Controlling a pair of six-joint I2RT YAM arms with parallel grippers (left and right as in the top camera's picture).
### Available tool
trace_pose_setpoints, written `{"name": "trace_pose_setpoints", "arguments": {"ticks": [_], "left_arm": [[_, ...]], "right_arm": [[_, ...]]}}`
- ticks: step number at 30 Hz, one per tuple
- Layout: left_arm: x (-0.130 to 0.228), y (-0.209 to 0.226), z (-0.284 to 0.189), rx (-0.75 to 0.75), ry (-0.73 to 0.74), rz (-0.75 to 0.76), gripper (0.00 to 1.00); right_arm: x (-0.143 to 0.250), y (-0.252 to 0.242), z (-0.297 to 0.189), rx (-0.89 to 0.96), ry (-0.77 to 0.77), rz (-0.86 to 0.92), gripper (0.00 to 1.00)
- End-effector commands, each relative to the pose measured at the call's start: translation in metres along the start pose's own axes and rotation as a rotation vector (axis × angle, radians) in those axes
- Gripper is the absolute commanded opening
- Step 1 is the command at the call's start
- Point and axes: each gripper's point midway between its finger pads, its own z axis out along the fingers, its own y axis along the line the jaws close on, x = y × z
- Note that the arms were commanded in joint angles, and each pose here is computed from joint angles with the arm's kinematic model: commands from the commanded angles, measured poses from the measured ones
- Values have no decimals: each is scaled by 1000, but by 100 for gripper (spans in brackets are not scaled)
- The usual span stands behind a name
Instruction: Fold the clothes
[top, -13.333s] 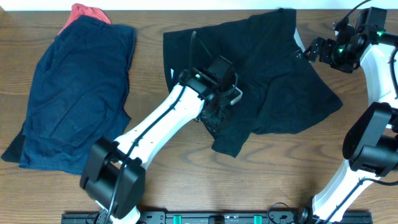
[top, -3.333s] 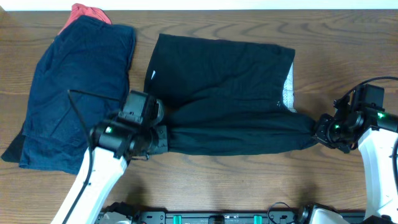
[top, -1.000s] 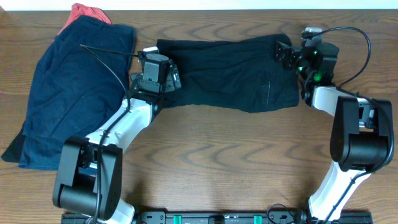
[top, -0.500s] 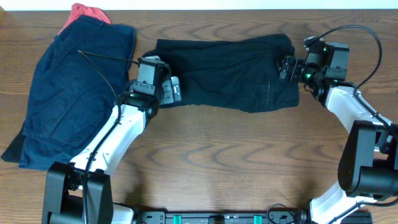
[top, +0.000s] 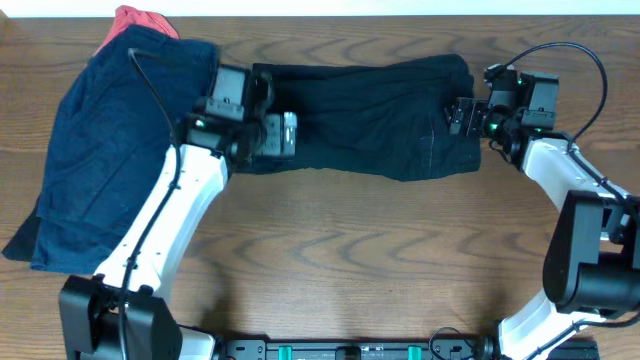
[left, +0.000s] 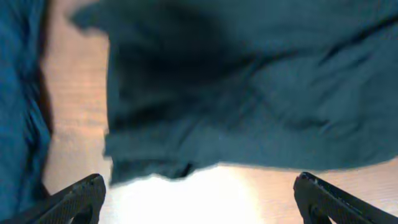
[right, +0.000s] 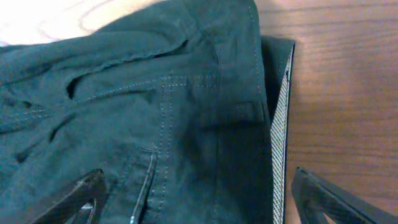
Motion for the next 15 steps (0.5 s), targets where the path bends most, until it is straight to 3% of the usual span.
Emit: {"name": "trace_pose_setpoints", "arguments": {"ticks": [1,15], "left_arm": [[-16,10,12,-13,12,11,98],[-34,21,106,-25,85,59,98]], "right_arm": [[14,-9,13,15,40,-4,91],[22,-12,19,16,62,5,85]]}}
